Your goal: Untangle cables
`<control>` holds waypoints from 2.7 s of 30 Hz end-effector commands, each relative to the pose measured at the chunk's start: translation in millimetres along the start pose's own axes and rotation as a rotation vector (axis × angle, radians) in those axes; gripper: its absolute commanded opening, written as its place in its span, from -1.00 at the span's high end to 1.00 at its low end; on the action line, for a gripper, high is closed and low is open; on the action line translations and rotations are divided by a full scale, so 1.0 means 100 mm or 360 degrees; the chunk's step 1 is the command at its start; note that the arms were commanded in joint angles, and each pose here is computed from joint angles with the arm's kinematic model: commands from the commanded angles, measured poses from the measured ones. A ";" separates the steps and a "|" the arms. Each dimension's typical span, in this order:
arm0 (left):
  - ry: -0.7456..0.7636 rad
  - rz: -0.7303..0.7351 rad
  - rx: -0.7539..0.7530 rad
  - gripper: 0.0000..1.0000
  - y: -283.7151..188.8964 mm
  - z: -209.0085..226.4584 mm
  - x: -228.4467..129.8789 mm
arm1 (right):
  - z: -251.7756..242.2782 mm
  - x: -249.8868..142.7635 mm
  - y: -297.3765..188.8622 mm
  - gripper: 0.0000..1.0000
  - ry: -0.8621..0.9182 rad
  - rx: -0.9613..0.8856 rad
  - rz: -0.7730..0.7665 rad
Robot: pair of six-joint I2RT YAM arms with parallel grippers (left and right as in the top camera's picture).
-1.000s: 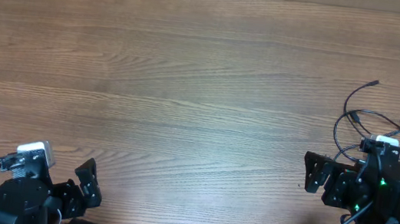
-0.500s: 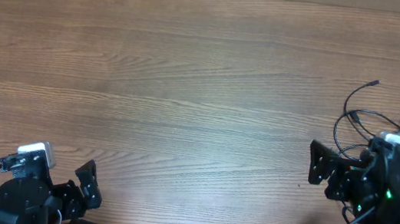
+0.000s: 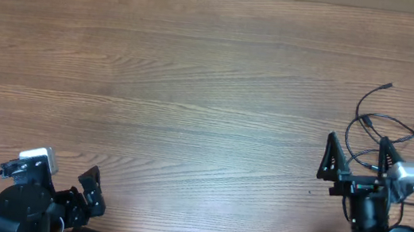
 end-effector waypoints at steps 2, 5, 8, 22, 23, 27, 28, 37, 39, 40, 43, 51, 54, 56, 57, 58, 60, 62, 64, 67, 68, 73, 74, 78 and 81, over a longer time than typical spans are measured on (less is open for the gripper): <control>-0.0016 -0.0004 -0.0015 -0.99 -0.01 0.00 -0.01 | -0.04 -0.22 -0.04 -1.00 -0.0026 -0.0066 -0.0186; -0.0016 -0.0004 -0.0015 -0.99 -0.01 0.00 -0.01 | -0.06 -0.34 -0.06 -1.00 -0.0034 -0.0090 -0.0252; -0.0016 -0.0004 -0.0015 -0.99 -0.01 0.00 -0.01 | -0.07 -0.47 -0.05 -1.00 -0.0036 -0.0100 -0.0249; -0.0016 -0.0004 -0.0015 -0.99 -0.01 0.00 -0.01 | -0.06 -1.05 0.01 -1.00 -0.0301 -0.0073 0.0122; -0.0016 -0.0004 -0.0015 -0.99 -0.01 0.00 -0.01 | -0.06 -1.09 0.01 -1.00 -0.0299 -0.0068 0.0163; -0.0017 -0.0004 -0.0015 -0.99 -0.01 0.00 -0.01 | -0.06 -1.14 0.00 -1.00 -0.0297 -0.0069 0.0223; -0.0016 -0.0004 -0.0015 -0.99 -0.01 0.00 -0.01 | -0.06 -1.14 0.00 -1.00 -0.0296 -0.0066 0.0223; -0.0016 -0.0004 -0.0015 -0.99 -0.01 0.00 -0.01 | -0.06 -1.14 0.01 -0.99 -0.0245 -0.0067 0.0217; -0.0016 -0.0004 -0.0015 -0.99 -0.01 0.00 -0.01 | -0.06 -1.14 0.01 -0.99 -0.0245 -0.0067 0.0217; -0.0016 -0.0004 -0.0015 -0.99 -0.01 0.00 -0.01 | -0.06 -1.14 0.01 -1.00 -0.0245 -0.0067 0.0217; -0.0016 -0.0004 -0.0015 -0.99 -0.01 0.00 -0.01 | -0.06 -1.14 0.01 -0.99 -0.0245 -0.0067 0.0217; -0.0016 -0.0004 -0.0015 -0.99 -0.01 0.00 -0.01 | -0.06 -1.14 0.01 -1.00 -0.0245 -0.0067 0.0217; -0.0016 -0.0004 -0.0015 -0.99 -0.01 0.00 -0.01 | -0.06 -1.14 0.01 -1.00 -0.0245 -0.0067 0.0217; -0.0016 -0.0004 -0.0015 -0.99 -0.01 0.00 -0.01 | -0.06 -1.14 0.01 -1.00 -0.0245 -0.0067 0.0217; -0.0016 -0.0004 -0.0015 -0.99 -0.01 0.00 -0.01 | -0.06 -1.14 0.01 -0.99 -0.0245 -0.0067 0.0217; -0.0016 -0.0004 -0.0015 -0.99 -0.01 0.00 -0.01 | -0.06 -1.14 0.01 -1.00 -0.0245 -0.0067 0.0217; -0.0016 -0.0004 -0.0015 -0.99 -0.01 0.00 -0.01 | -0.06 -1.14 0.01 -1.00 -0.0245 -0.0067 0.0217; -0.0016 -0.0004 -0.0015 -0.99 -0.01 0.00 -0.01 | -0.06 -1.14 0.01 -1.00 -0.0245 -0.0067 0.0217; -0.0016 -0.0004 -0.0015 -0.99 -0.01 0.00 -0.01 | -0.06 -1.14 0.01 -0.99 -0.0245 -0.0067 0.0217; -0.0017 -0.0003 -0.0014 -0.99 -0.01 0.00 -0.01 | -0.06 -1.14 0.01 -1.00 -0.0245 -0.0067 0.0217; -0.0006 -0.0006 0.0001 -0.99 -0.01 0.01 -0.01 | -0.06 -1.14 0.01 -1.00 -0.0245 -0.0067 0.0217; -0.0025 -0.0107 0.0023 -1.00 0.04 0.02 0.02 | -0.06 -1.14 0.01 -1.00 -0.0245 -0.0067 0.0217; 0.0001 -0.0140 0.0000 -0.99 0.07 0.01 0.03 | -0.06 -1.14 0.01 -1.00 -0.0245 -0.0067 0.0217; 0.0118 -0.0259 -0.0124 -0.99 0.30 -0.01 -0.02 | -0.06 -1.14 0.01 -1.00 -0.0245 -0.0067 0.0217; 0.0124 -0.0362 -0.0177 -0.99 0.50 0.03 -0.11 | -0.06 -1.14 0.01 -1.00 -0.0245 -0.0067 0.0217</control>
Point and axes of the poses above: each gripper's point midway between its finger pads, its own y axis out along the fingers, its own z axis along the line the jaws close on, x = y × z, the point moved 10 cm from there along -y, back along the fingers, and after that the axes turned 13 degrees about -y, right-handed, at the moved point
